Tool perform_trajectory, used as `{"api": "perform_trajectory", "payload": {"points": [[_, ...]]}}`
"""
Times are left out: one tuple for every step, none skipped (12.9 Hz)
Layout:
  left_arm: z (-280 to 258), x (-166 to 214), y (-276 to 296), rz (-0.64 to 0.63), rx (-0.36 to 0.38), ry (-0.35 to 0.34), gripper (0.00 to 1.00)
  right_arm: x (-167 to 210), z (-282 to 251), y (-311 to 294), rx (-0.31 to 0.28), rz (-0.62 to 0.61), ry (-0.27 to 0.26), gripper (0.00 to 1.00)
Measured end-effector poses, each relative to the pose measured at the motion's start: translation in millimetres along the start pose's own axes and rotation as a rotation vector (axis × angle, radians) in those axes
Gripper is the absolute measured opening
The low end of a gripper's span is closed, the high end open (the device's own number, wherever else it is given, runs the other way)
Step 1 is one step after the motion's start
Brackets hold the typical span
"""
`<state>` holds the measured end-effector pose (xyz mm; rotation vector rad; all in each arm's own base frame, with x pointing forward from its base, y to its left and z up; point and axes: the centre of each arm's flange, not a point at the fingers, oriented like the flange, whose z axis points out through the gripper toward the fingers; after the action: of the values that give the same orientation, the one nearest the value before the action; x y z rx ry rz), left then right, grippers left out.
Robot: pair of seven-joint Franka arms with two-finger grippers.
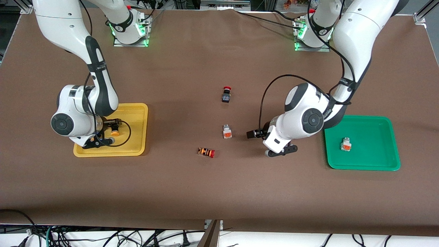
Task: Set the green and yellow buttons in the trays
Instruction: 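Carry the yellow button to the yellow tray while the left gripper reaches a white button, then release the yellow button in the tray while the left gripper grasps the white button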
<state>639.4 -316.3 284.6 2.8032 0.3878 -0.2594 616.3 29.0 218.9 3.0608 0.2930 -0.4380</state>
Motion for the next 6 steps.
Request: {"api": "perform_trajectory", "payload": {"points": [[5, -2, 7, -0.015, -0.017, 0.011, 1.0, 4, -9, -1, 0.002, 0.0, 0.019, 0.98], [11, -5, 12, -0.03, -0.034, 0.013, 1.0, 8, -21, -2, 0.002, -0.003, 0.038, 1.0], [14, -6, 15, -0.038, -0.045, 0.014, 1.0, 10, -35, -4, 0.005, -0.007, 0.047, 1.0], [17, -6, 16, -0.042, -0.051, 0.015, 1.0, 12, -47, -6, 0.01, -0.012, 0.048, 1.0], [22, -6, 18, -0.044, -0.062, 0.023, 1.0, 13, -57, -7, 0.013, -0.016, 0.048, 1.0], [29, -6, 21, -0.044, -0.077, 0.033, 1.0, 14, -65, -9, 0.014, -0.019, 0.051, 1.0]]}}
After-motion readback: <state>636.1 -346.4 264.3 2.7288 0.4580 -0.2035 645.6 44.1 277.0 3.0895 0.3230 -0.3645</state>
